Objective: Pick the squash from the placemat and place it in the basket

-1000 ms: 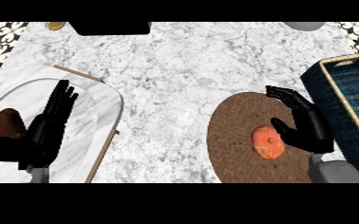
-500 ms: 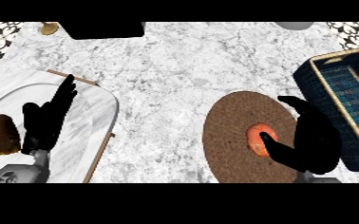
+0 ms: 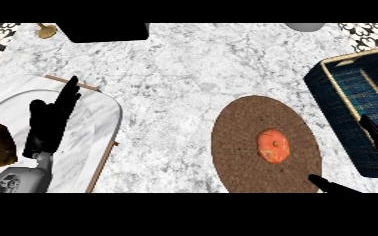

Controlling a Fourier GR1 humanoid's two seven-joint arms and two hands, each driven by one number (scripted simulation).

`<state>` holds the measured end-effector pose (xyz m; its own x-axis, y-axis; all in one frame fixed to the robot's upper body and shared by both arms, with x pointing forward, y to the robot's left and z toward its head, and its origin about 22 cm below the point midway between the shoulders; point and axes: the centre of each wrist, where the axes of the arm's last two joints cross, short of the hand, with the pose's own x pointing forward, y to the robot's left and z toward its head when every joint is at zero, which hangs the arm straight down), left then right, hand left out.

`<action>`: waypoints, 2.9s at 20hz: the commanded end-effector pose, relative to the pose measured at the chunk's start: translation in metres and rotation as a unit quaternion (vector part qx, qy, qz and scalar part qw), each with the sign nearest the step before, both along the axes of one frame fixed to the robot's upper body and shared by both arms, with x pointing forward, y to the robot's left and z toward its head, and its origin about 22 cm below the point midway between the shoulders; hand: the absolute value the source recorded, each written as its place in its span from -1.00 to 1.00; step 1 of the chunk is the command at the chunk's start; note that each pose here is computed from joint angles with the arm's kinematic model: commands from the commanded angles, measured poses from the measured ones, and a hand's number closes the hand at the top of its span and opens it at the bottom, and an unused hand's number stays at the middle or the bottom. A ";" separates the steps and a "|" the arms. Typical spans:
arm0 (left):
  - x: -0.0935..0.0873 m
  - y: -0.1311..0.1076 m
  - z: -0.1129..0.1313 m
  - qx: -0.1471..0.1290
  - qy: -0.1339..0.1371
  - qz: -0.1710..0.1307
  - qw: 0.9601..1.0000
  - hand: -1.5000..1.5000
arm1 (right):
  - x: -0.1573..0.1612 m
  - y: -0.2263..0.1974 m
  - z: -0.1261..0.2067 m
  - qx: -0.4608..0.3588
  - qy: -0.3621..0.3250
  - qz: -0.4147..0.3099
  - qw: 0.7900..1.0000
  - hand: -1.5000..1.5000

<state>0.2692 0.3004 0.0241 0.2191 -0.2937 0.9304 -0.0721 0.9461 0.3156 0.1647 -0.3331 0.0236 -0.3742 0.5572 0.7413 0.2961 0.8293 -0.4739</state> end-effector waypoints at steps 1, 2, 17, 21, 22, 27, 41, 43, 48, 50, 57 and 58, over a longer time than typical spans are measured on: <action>0.003 -0.005 0.004 0.002 0.005 0.003 1.000 0.00 | -0.031 -0.030 0.030 -0.134 0.130 0.006 0.982 -1.00; 0.007 0.001 0.006 -0.008 -0.002 -0.003 1.000 0.00 | -0.029 -0.038 0.048 -0.152 0.147 0.015 0.977 -1.00; 0.010 -0.024 -0.010 0.003 -0.008 -0.032 0.999 0.00 | -0.070 0.010 0.131 -0.125 0.263 0.059 0.955 -1.00; 0.024 -0.010 0.011 -0.009 0.001 -0.033 0.999 0.00 | -0.073 0.012 0.130 -0.123 0.238 0.031 0.963 -1.00; 0.033 -0.010 -0.009 -0.006 0.000 -0.020 1.000 0.00 | -0.063 0.002 0.118 -0.132 0.232 0.021 0.964 -1.00; 0.024 -0.027 -0.002 0.004 0.000 -0.029 1.000 0.00 | -0.043 -0.006 0.108 -0.117 0.234 0.002 0.965 -1.00; 0.013 -0.033 -0.003 -0.001 0.002 -0.038 0.999 0.00 | -0.018 0.037 0.036 -0.119 0.248 0.019 0.961 -1.00; 0.025 -0.028 0.000 -0.002 0.004 -0.027 1.000 0.00 | -0.016 0.042 0.027 -0.110 0.233 0.019 0.966 -1.00; 0.009 -0.027 0.005 -0.002 -0.003 -0.027 1.000 0.00 | 0.015 0.036 0.010 -0.114 0.244 0.017 0.963 -1.00; 0.032 -0.027 0.005 -0.006 0.008 -0.032 0.999 0.00 | -0.005 0.033 0.020 -0.114 0.239 0.028 0.964 -1.00; 0.030 -0.024 -0.014 -0.005 0.002 -0.031 1.000 0.00 | 0.021 0.069 0.017 -0.120 0.248 0.029 0.961 -1.00; 0.029 -0.011 0.008 -0.005 -0.007 -0.029 1.000 0.00 | 0.027 0.054 0.029 -0.115 0.248 0.021 0.962 -1.00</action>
